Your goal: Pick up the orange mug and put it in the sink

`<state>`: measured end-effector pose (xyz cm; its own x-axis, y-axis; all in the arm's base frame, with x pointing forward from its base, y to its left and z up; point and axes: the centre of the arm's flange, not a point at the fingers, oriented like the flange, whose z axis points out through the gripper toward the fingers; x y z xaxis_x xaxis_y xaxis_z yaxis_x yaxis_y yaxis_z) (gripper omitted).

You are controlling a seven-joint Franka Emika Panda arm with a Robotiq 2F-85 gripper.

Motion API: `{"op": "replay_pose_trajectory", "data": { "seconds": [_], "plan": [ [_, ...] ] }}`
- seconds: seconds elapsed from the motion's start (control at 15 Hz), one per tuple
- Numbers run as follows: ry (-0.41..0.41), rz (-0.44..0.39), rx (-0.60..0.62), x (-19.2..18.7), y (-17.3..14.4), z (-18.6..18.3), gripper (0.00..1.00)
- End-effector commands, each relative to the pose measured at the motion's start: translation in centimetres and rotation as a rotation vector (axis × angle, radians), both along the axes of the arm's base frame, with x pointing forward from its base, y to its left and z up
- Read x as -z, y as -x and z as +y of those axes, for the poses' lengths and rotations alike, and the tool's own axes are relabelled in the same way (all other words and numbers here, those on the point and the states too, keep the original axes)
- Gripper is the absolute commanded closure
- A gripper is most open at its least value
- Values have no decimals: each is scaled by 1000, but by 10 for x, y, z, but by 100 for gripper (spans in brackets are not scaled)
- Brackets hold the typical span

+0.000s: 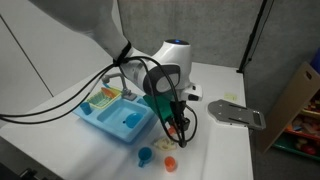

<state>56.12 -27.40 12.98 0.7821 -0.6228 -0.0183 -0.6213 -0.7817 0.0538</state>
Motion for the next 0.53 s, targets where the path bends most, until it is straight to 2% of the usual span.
{"op": "replay_pose_trajectory", "data": {
  "seconds": [0.0, 0.47],
  "plan": [
    [18, 8, -116, -42, 32, 29, 66],
    [5, 45, -318, -62, 51, 69, 66]
  ]
}}
